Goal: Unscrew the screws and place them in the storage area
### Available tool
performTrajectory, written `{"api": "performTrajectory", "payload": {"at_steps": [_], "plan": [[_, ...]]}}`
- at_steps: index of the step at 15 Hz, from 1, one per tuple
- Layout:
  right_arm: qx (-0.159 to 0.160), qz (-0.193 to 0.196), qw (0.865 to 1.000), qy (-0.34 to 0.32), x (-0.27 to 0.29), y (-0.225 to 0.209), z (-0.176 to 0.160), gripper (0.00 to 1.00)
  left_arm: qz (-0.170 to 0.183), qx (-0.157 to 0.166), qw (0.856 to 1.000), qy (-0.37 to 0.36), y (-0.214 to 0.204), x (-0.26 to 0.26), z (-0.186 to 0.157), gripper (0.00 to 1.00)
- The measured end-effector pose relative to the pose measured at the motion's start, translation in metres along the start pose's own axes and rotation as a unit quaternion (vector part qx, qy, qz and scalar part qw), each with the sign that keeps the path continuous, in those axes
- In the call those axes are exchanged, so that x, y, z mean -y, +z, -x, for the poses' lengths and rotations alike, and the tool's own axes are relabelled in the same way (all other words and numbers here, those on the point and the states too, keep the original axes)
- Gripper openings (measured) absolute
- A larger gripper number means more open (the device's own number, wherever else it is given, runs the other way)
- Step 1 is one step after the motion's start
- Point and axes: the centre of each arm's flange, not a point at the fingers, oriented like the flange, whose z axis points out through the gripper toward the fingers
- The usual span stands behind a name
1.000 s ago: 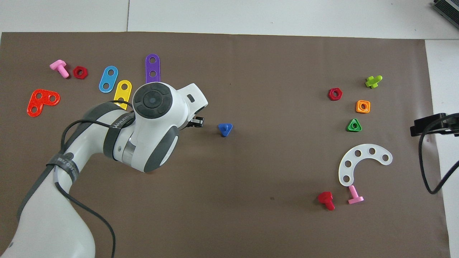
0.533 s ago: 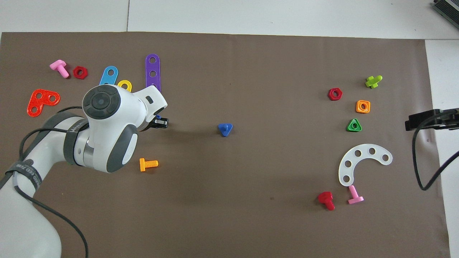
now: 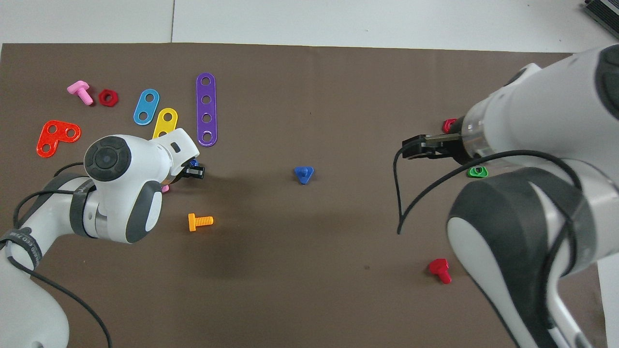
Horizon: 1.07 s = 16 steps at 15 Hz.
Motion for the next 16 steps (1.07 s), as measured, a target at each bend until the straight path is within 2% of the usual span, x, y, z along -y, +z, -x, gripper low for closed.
{"api": "performTrajectory", "payload": {"at_steps": [2,4,6,7,9,13,16], "plan": [[-0.013,-0.013,1.000,0.011,0.047,0.036,-0.005,1.00,0.000,-0.003,1.000,0.001,0.000,-0.001,0.000,0.50],[-0.025,-0.026,0.999,0.010,0.093,0.077,-0.005,1.00,0.001,-0.009,1.000,0.001,-0.004,-0.001,-0.003,0.69],[-0.029,-0.032,0.999,0.005,0.129,0.118,-0.001,1.00,0.001,-0.020,1.000,0.000,-0.016,0.000,-0.006,0.93],[-0.027,-0.032,0.999,0.000,0.140,0.134,0.001,1.00,0.001,-0.028,1.000,-0.002,-0.026,0.001,-0.008,1.00],[-0.024,-0.031,0.999,-0.007,0.150,0.160,0.003,1.00,0.000,-0.039,0.999,-0.012,-0.057,0.013,-0.009,1.00],[-0.036,-0.038,0.999,-0.013,0.160,0.205,0.006,1.00,-0.006,-0.018,1.000,-0.022,-0.131,0.060,-0.014,1.00],[-0.027,-0.033,0.999,-0.027,0.177,0.244,0.018,1.00,-0.011,-0.012,1.000,-0.027,-0.183,0.099,-0.015,1.00]]}}
